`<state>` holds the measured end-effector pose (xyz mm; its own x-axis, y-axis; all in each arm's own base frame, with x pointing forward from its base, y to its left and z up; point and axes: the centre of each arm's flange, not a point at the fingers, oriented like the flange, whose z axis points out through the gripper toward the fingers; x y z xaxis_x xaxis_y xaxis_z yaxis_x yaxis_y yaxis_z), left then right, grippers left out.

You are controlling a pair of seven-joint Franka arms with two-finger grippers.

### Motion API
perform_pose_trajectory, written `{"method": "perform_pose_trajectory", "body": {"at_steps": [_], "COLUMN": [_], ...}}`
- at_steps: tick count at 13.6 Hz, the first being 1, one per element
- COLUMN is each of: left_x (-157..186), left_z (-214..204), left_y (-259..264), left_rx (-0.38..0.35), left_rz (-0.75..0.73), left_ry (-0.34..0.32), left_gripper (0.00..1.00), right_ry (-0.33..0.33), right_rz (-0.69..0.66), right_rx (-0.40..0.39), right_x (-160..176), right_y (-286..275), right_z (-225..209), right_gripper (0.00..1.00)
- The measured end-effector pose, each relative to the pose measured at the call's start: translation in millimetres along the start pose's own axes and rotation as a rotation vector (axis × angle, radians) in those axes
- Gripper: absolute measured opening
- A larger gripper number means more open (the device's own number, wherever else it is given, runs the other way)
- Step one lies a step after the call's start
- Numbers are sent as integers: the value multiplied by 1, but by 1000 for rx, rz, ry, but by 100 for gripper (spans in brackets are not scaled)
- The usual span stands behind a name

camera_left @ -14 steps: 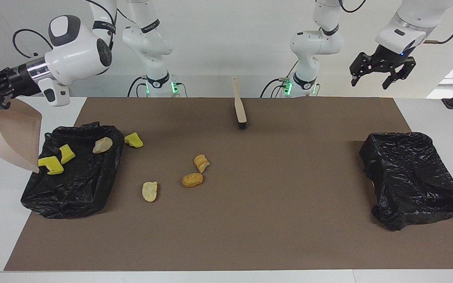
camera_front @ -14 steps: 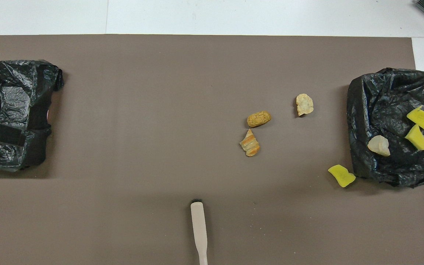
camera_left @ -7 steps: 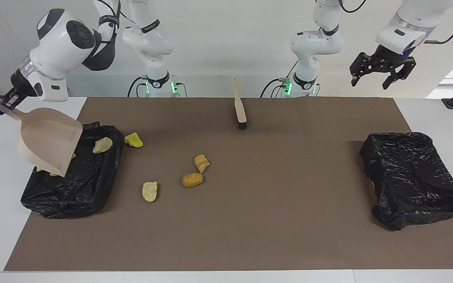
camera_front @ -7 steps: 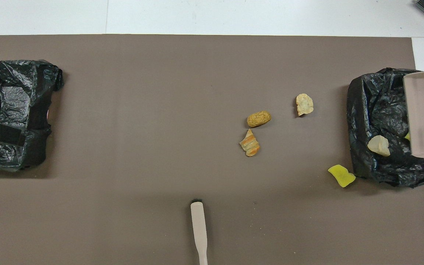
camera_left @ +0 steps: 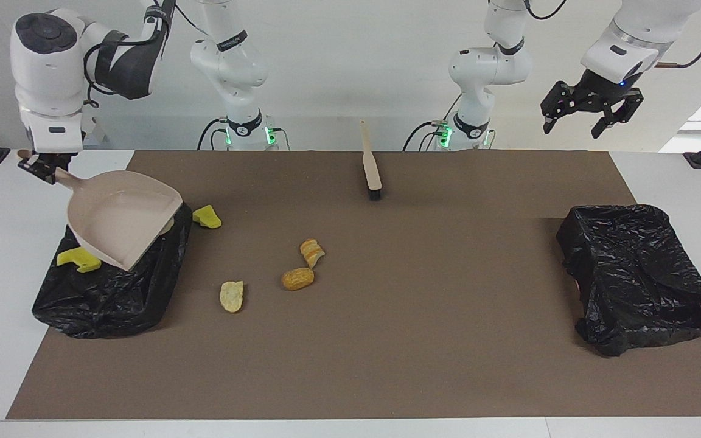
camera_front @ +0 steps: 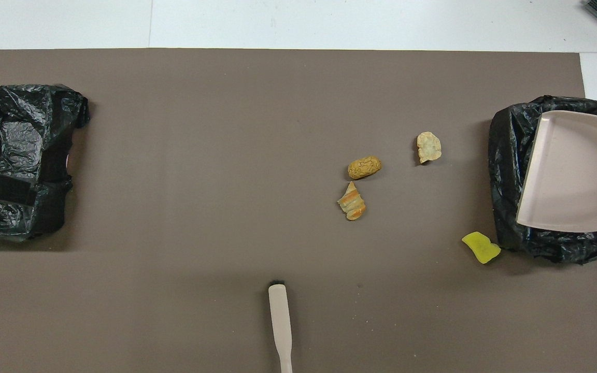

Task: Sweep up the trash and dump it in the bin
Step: 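Return the empty dustpan to the table center with the right gripper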

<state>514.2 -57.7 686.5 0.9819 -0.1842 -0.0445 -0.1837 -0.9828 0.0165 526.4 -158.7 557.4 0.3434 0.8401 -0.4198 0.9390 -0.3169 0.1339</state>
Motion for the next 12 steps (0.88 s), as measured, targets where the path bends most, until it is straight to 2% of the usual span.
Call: {"method": "perform_pose_trajectory", "body": {"at_steps": [8, 12], "left_x": [0, 0], "left_z": [0, 0], "left_y": [-1, -1], "left_rx": [0, 0], "left_rz": [-3, -3], "left_ry": [-2, -3], "left_gripper": [100, 100], "right_ry": [160, 187], "right_rz": [442, 695], "right_rx": [281, 403], "right_x": [127, 212], "right_y": [-63, -102], "right_z": [-49, -74], "right_gripper": [33, 33]}}
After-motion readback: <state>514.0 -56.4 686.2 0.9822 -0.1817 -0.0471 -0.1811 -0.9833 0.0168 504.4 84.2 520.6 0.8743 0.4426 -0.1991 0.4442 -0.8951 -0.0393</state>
